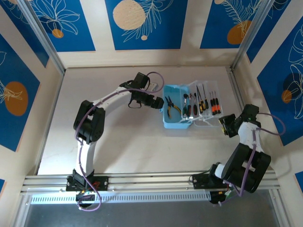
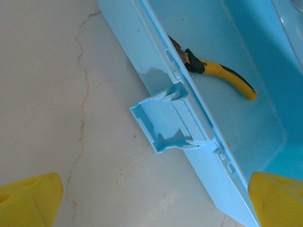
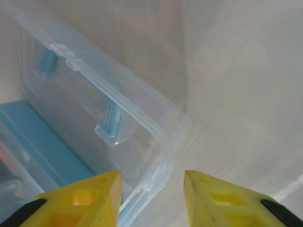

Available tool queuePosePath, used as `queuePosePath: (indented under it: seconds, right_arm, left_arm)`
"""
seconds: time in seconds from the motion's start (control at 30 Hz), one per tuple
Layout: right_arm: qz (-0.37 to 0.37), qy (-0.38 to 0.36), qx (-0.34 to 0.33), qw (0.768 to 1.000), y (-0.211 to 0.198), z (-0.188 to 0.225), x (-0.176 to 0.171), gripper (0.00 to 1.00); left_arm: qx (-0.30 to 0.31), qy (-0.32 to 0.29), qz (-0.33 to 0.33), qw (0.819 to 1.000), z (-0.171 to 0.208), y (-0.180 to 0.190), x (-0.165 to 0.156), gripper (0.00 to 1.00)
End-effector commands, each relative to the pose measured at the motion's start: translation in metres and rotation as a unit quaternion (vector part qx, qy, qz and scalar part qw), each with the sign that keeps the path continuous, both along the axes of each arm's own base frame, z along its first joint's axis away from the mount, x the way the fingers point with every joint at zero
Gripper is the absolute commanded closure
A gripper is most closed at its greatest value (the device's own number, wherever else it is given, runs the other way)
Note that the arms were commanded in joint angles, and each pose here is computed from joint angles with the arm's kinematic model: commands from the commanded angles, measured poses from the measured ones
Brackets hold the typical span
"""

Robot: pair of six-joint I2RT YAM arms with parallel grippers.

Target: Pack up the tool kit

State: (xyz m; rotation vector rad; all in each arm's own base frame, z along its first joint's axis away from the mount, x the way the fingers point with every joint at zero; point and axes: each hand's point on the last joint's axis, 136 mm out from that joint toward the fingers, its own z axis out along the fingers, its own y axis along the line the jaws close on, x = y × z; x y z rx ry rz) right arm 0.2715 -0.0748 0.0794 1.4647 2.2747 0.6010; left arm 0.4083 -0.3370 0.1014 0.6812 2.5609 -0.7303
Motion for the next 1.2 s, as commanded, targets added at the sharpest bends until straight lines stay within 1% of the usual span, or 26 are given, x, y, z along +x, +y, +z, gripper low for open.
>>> queuePosePath:
  seconds: [0.0,0.07,0.2,0.37,0.47,0.53,0.67,0.7,0.83,0.93,1.03,1.17]
  right_arm:
    - [0.010,0.007,-0.004,1.000,0.004,-0.009,0.003,0.62]
    - [0.011,0.011,-0.006,1.000,0.004,-0.012,0.004,0.63]
    - [0.012,0.021,-0.011,1.000,0.002,-0.019,0.007,0.69]
    - [0.015,0.037,-0.013,0.999,0.002,-0.029,0.008,0.71]
    - [0.018,0.040,-0.015,0.999,0.003,-0.032,0.009,0.75]
    - [0.019,0.040,-0.017,0.999,0.003,-0.033,0.010,0.79]
    - [0.023,0.045,-0.019,0.999,0.004,-0.036,0.011,0.97]
    - [0.023,0.045,-0.018,0.999,0.005,-0.037,0.011,1.00]
    - [0.030,0.044,-0.024,0.998,0.007,-0.034,0.013,1.00]
    - [0.039,0.041,-0.041,0.998,0.008,-0.028,0.014,1.00]
    - [0.050,0.036,-0.066,0.996,0.009,-0.016,0.016,1.00]
    - [0.070,0.027,-0.115,0.991,0.010,0.006,0.019,1.00]
  left_arm:
    - [-0.010,0.010,-0.004,1.000,-0.003,-0.010,0.000,0.00]
    - [-0.007,0.011,-0.003,1.000,-0.005,-0.008,0.000,0.00]
    - [-0.002,0.014,-0.001,1.000,-0.008,-0.006,0.000,0.00]
    - [0.003,0.018,0.003,1.000,-0.011,-0.001,0.000,0.00]
    - [0.008,0.019,0.008,1.000,-0.014,0.005,0.000,0.00]
    - [0.011,0.022,0.013,1.000,-0.019,0.009,0.000,0.00]
    - [0.015,0.035,0.015,0.999,-0.031,0.010,0.000,0.00]
    - [0.017,0.038,0.017,0.999,-0.035,0.010,-0.001,0.00]
    - [0.023,0.041,0.022,0.999,-0.043,0.014,-0.001,0.00]
    - [0.029,0.043,0.024,0.998,-0.048,0.015,0.001,0.00]
    - [0.027,0.049,0.025,0.998,-0.055,0.013,0.003,0.00]
    - [0.017,0.060,0.025,0.998,-0.061,0.005,0.003,0.00]
